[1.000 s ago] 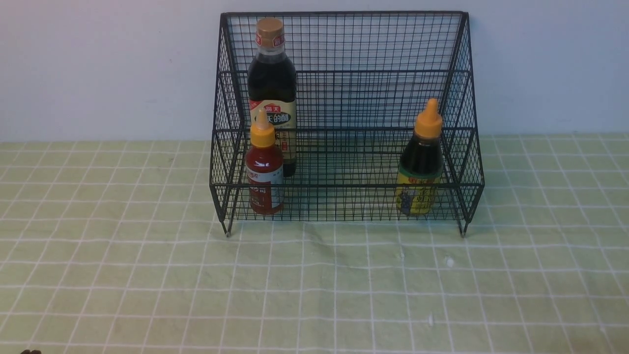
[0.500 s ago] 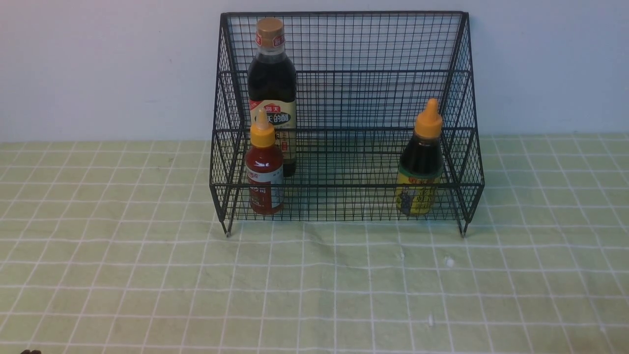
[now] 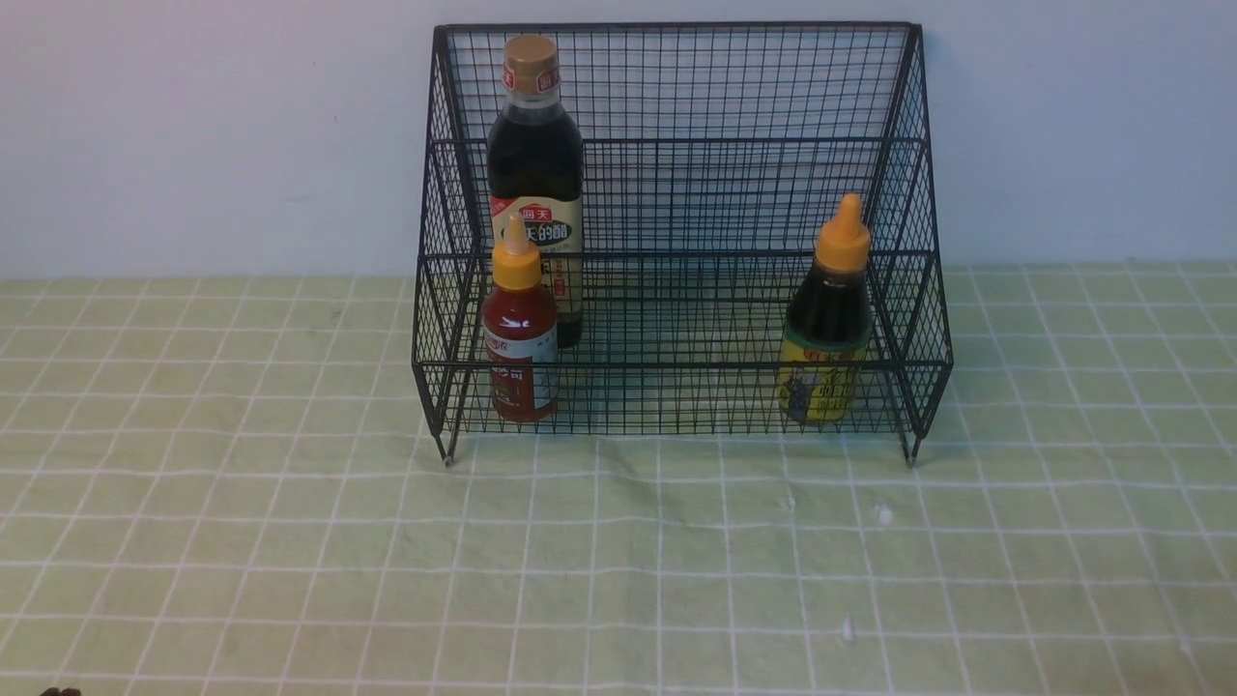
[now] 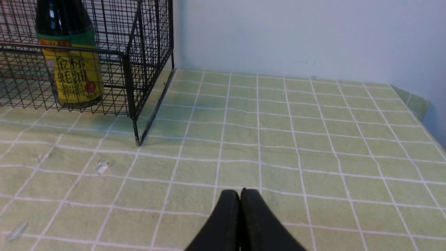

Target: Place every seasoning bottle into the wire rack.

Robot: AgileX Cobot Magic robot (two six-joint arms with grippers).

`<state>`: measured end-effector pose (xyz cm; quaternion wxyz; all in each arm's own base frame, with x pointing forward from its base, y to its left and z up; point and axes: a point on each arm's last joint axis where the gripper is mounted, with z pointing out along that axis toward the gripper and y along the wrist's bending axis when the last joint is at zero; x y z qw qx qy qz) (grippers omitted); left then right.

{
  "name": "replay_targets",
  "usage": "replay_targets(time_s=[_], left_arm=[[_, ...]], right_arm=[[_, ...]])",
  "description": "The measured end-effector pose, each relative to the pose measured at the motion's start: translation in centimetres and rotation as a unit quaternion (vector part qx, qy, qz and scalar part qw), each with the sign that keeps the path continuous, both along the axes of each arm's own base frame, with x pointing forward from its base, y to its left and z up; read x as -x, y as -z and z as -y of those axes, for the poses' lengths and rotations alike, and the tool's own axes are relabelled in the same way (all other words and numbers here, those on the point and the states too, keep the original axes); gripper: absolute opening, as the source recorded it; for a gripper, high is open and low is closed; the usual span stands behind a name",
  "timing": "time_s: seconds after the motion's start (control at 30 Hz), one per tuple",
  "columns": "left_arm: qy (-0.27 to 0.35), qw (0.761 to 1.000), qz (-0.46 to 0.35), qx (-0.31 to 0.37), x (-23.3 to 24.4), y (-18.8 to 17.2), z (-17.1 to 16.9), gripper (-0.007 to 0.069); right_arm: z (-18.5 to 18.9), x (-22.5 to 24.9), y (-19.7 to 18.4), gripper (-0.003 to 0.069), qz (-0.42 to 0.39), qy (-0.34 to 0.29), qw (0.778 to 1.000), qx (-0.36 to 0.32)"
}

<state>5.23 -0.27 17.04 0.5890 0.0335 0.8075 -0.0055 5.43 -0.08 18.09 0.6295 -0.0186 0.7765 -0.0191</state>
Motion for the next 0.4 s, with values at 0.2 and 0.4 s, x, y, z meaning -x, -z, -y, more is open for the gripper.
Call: replay_targets(time_s=[0.2, 0.4], left_arm=[[0.000, 1.000, 0.000, 0.000, 0.00, 0.00, 0.00, -0.0006], [0.000, 1.000, 0.000, 0.000, 0.00, 0.00, 0.00, -0.0006]], right_arm=[[0.00, 0.00, 0.00, -0.0015, 0.000, 0.000, 1.000, 0.000], [0.00, 0.00, 0.00, -0.0015, 0.000, 0.000, 1.000, 0.000]])
